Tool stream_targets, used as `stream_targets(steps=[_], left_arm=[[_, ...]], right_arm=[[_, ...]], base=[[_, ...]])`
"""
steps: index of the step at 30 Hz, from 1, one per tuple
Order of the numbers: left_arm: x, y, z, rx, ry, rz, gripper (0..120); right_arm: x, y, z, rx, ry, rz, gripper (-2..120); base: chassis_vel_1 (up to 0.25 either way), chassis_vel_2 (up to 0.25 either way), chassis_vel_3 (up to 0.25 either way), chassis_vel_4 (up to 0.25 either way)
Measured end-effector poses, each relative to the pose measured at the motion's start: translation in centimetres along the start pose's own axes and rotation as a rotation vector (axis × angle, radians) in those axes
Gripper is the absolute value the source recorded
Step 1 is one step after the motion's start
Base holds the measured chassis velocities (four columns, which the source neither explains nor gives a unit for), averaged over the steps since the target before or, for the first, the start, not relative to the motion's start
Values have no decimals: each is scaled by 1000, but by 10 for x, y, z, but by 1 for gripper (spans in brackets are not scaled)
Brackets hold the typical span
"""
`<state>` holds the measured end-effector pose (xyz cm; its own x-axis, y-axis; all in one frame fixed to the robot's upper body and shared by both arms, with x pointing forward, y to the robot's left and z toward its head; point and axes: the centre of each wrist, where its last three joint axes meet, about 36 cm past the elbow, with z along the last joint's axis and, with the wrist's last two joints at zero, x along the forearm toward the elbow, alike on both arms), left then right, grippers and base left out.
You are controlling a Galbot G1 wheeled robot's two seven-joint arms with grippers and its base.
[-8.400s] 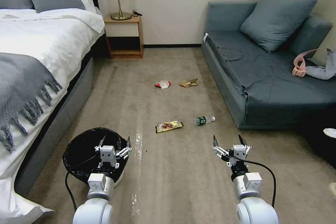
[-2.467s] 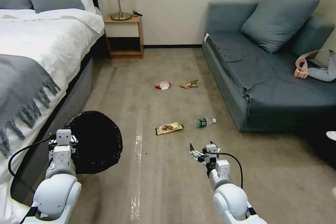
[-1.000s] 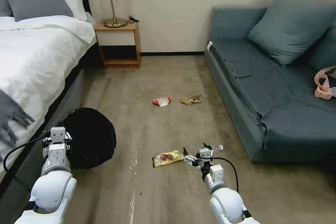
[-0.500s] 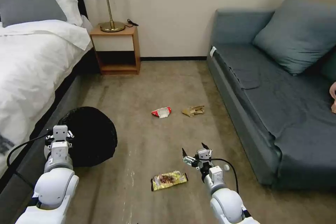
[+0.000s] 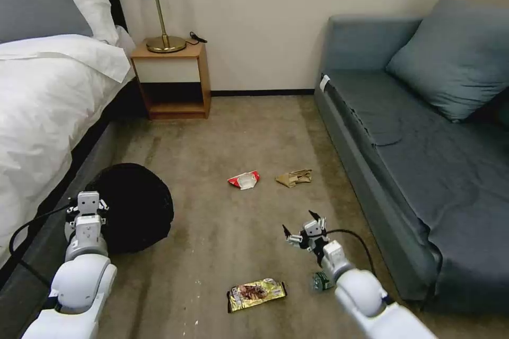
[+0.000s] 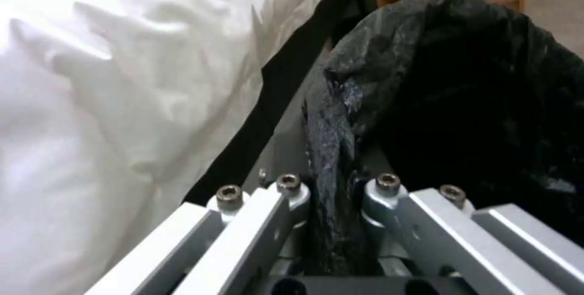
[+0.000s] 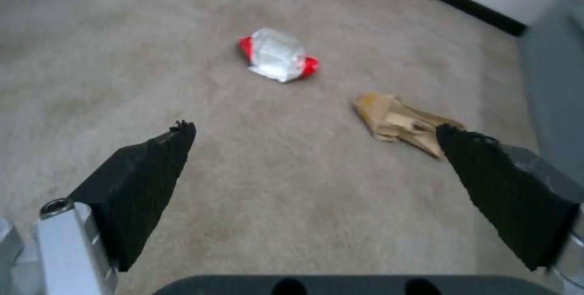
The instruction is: Pick up the trash bin, then pick up the garbage on the floor and place it into the trash bin.
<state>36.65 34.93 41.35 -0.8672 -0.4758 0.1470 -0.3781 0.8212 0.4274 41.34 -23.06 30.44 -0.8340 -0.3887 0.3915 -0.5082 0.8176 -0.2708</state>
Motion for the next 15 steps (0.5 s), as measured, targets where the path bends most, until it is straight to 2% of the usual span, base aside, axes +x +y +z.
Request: stream_targets(steps=[2,4,8,10,15], left_arm=[[1,0,1,-2,3,1,5],[4,-2,4,-8,8,2,5],[6,-3,4,-9,9,2,5],[8,-3,5,-2,2,0,5],[10,-9,8,18,3,1,5]], right_arm=[[-9,-3,0,20,17,-35,100],[-33,-6,-1,74,52,-136,100],[-50,-8,-11,111,65,-212,100],[-66,-1,-19,141,86,-297,100],[-75,15,-23,150,147,-420,100]], base=[[0,0,0,0],[0,0,0,0],[0,0,0,0],[0,0,0,0],[0,0,0,0]])
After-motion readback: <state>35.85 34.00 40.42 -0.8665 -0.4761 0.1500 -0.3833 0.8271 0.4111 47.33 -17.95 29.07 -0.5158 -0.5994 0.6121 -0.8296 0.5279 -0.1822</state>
